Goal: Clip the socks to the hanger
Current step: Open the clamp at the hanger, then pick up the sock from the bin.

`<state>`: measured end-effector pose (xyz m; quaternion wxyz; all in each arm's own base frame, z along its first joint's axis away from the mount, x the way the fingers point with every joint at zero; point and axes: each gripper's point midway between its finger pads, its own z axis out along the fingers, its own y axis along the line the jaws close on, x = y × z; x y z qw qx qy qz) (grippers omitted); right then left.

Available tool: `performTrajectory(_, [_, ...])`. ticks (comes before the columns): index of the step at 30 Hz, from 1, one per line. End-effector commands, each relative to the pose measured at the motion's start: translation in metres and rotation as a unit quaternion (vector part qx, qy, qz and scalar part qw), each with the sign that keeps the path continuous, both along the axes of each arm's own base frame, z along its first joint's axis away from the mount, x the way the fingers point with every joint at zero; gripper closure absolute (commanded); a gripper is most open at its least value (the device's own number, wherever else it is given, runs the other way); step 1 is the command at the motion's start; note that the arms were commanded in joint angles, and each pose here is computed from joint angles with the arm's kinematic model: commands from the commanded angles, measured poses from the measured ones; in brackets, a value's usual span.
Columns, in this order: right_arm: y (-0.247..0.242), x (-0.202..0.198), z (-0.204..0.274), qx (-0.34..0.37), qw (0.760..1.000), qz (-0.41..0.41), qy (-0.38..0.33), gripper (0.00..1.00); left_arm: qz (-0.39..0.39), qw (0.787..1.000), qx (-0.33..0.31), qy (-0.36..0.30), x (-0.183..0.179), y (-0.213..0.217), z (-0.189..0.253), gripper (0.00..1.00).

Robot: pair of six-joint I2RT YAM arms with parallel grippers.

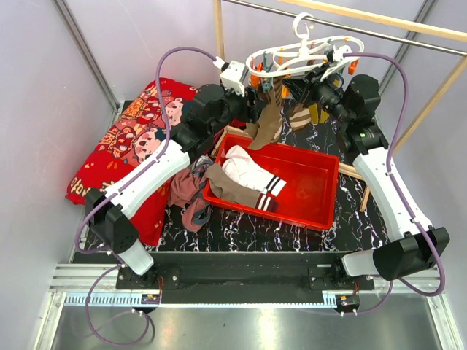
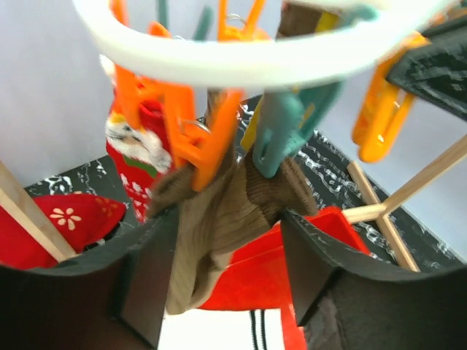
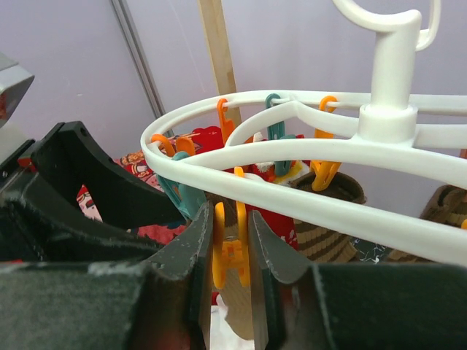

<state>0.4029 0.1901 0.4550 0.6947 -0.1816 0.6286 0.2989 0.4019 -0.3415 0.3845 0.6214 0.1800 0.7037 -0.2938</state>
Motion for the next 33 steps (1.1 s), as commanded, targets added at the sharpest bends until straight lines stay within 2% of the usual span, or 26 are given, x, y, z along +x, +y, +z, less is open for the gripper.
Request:
performTrajectory(1, [0.012,-0.011,0.010,0.016,1.000,-0.008,0.009,0.90,-0.022,0.998,-0.008,-0.065,-0.023,0.014,0.039,0.32])
performTrajectory(2, [0.018,-0.013,0.009,0.016,1.000,-0.007,0.010,0.90,-0.026,0.997,-0.009,-0.076,-0.032,0.020,0.047,0.27])
performTrajectory(4, [0.019,-0.011,0.008,0.018,1.000,-0.022,0.012,0.91,-0.029,0.996,0.007,-0.081,-0.039,0.027,0.039,0.23])
performTrajectory(5, [0.021,-0.011,0.008,0.019,0.999,-0.024,0.012,0.91,-0.031,0.995,0.004,-0.095,-0.050,0.035,0.049,0.19])
performTrajectory(7, [0.023,-0.011,0.008,0.021,0.999,-0.030,0.014,0.91,-0.036,0.994,0.025,-0.098,-0.057,0.041,0.035,0.15])
performTrajectory(9, [0.025,-0.010,0.006,0.019,0.999,-0.032,0.015,0.91,-0.040,0.991,0.036,-0.120,-0.071,0.051,0.039,0.13])
performTrajectory(12, [0.024,-0.009,0.007,0.021,0.999,-0.039,0.015,0.91,-0.060,0.988,0.066,-0.124,-0.088,0.060,0.022,0.11])
performTrajectory(18, [0.019,-0.006,0.004,0.016,0.998,-0.054,0.013,0.91,-0.146,0.973,0.143,-0.111,-0.119,0.036,-0.039,0.11])
performTrajectory(21, [0.019,-0.006,0.002,0.014,0.998,-0.056,0.014,0.91,-0.174,0.965,0.183,-0.075,-0.128,0.011,-0.078,0.12])
performTrajectory(23, [0.017,-0.008,0.003,0.010,0.998,-0.059,0.009,0.91,-0.185,0.959,0.211,-0.035,-0.127,-0.003,-0.111,0.14])
performTrajectory(25, [0.014,-0.008,0.003,0.008,0.998,-0.066,0.007,0.91,-0.182,0.957,0.224,-0.013,-0.128,-0.017,-0.126,0.16])
performTrajectory(26, [0.013,-0.008,0.003,0.005,0.998,-0.067,0.005,0.91,-0.185,0.951,0.246,0.012,-0.125,-0.024,-0.152,0.18])
performTrajectory(28, [0.012,-0.008,0.002,0.003,0.998,-0.070,0.005,0.91,-0.174,0.946,0.273,0.017,-0.122,-0.033,-0.161,0.21])
performTrajectory(30, [0.012,-0.009,0.001,0.002,0.998,-0.069,0.005,0.91,-0.178,0.928,0.325,0.046,-0.122,-0.041,-0.197,0.23])
performTrajectory(32, [0.012,-0.009,0.000,0.000,0.998,-0.067,0.005,0.91,-0.181,0.918,0.347,0.058,-0.119,-0.047,-0.205,0.25])
performTrajectory(33, [0.013,-0.009,-0.002,-0.001,0.998,-0.067,0.007,0.91,-0.189,0.907,0.369,0.071,-0.118,-0.052,-0.226,0.26])
